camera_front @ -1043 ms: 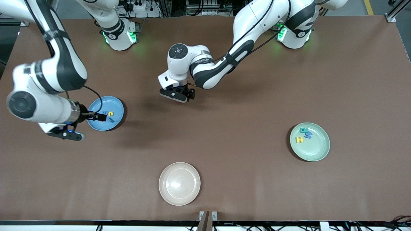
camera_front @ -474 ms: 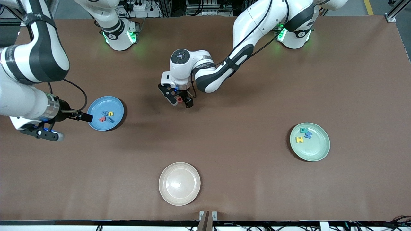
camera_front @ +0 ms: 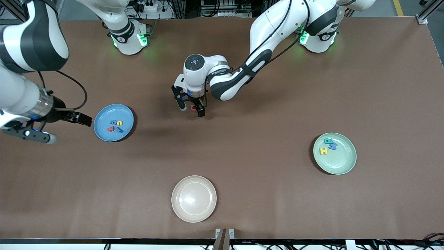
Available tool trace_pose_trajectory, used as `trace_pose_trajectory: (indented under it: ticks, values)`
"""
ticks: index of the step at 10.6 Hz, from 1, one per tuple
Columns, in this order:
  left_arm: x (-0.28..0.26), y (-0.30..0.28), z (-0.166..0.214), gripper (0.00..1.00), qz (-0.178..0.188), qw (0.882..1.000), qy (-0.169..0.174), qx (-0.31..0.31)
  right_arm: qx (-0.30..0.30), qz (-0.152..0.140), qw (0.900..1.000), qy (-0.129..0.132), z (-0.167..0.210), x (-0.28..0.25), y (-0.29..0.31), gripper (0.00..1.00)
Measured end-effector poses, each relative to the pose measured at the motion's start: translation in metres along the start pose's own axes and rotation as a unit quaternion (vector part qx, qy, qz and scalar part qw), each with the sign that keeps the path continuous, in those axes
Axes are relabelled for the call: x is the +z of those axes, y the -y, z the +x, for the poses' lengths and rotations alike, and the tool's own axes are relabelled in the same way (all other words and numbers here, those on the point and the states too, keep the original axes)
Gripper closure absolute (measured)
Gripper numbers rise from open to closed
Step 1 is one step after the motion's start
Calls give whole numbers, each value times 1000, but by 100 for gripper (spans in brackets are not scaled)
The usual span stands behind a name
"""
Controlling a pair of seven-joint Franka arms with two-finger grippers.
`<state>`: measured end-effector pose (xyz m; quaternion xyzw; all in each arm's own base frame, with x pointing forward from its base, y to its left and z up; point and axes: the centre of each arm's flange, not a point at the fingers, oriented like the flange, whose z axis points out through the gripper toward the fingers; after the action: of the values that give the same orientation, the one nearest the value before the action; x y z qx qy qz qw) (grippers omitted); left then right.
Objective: Sort upper and lower case letters into plates
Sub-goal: 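Grasp the pink Q with the left gripper while the right gripper retracts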
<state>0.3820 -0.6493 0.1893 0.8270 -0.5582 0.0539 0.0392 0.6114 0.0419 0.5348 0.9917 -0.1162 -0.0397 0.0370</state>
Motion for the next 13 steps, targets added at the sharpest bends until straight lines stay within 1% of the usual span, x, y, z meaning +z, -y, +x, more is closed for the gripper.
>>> trace_pose_trajectory:
  ticks: [2,3,4,5,6,9,11,12,13]
  values:
    - [3,-16,1,6,-9,999,1,32,5,-4,1000,-5,-3,-20,-8,0]
    - [3,-20,2,12,-15,999,1,50,4,-6,1000,-12,-7,-31,-5,0]
    - [3,-19,2,13,-20,998,1,65,2,-9,1000,-14,-11,-38,-1,0]
    - [4,-17,1,18,-23,997,1,80,0,-11,1000,-14,-15,-42,1,0]
    - [5,-15,1,18,-24,996,1,90,0,-11,1000,-16,-17,-46,1,0]
    - [10,-12,1,18,-24,995,-10,96,3,-11,1000,-17,-17,-48,-3,0]
    - [15,-11,0,18,-24,995,-15,100,7,-9,1000,-24,-16,-54,-7,0]
    - [18,-10,0,19,-24,994,-16,103,8,-7,1000,-25,-16,-58,-8,0]
    - [21,-9,-1,20,-24,994,-17,104,8,4,1000,-19,-18,-60,-6,0]
